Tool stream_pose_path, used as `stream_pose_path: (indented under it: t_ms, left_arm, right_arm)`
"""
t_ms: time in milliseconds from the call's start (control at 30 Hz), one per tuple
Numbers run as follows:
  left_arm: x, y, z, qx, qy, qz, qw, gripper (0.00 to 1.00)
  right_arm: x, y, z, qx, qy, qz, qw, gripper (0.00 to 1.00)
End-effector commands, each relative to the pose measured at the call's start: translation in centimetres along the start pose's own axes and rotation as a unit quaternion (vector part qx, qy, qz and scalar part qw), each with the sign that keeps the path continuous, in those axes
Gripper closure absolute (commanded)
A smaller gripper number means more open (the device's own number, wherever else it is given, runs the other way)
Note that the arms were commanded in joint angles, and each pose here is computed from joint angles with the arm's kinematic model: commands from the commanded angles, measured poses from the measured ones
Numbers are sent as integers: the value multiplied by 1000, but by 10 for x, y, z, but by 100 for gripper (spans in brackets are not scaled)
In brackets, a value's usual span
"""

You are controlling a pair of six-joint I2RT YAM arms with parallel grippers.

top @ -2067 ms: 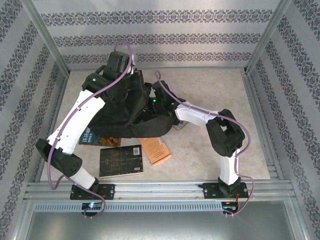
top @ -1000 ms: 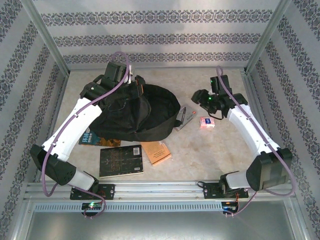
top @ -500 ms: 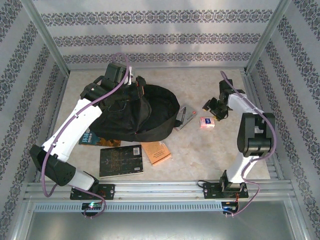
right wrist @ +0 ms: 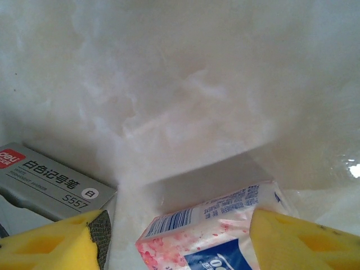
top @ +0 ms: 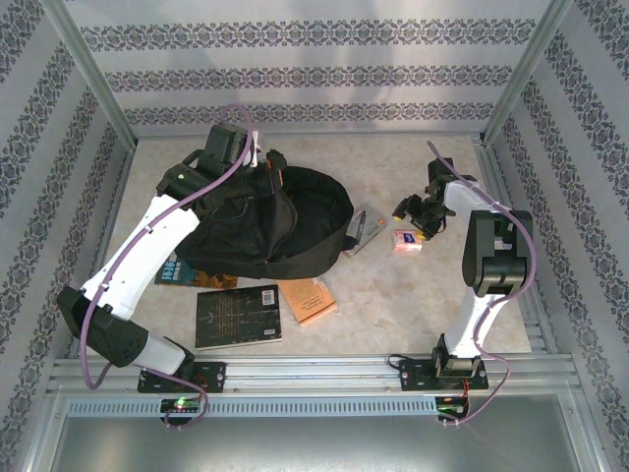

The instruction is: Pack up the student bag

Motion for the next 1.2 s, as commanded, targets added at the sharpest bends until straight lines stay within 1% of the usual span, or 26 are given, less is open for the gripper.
stream_pose_path:
  t_ms: [0,200,400,533,600,667,767,867,1033,1167]
  left_arm:
    - [8,-9,-4,-10,-15,22,1000,100]
    - [5,-8,-3,-12,-14,20,1000,100]
    - [5,-8,-4,-15,-16,19,1000,100]
    - [7,-9,-5,-18,-19,17,1000,100]
    - [9,-9,-5,-20,-22,15,999,100]
    - [10,-8,-6,-23,-23,13,999,100]
    - [10,-8,-5,-23,-22,12,999,100]
    - [9,-8,-5,-23,-22,13,999,100]
    - [11,-8,-5,-24,-23,12,999,100]
    - [14,-7,-5,-27,-25,10,999,100]
  right_arm:
    - [-5,-15,15,0,28,18,999,31]
    - [-5,-26,27,0,35,24,999,31]
    - [1,-28,37,-14,40,8,999,31]
    - [15,-27,53,-58,38,-27,997,31]
    - [27,-22,60,-63,27,-57,996,31]
    - [40,-20,63,-58,12,-59,996,31]
    - [52,-18,57,-46,-9,-52,998,32]
    - [47,-11,45,-31,-4,-49,998,33]
    - [20,-6,24,-13,26,-35,999,33]
    - [9,-8,23,-8,40,-26,999,33]
Point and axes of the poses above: each hand's point on the last joint's axis, 136 mm out from that joint toward the fingers, its own x axis back along the fingers, its own y axis along the line the jaws close on, z = x × y, the point moved 8 cm from there along x, back along the fingers
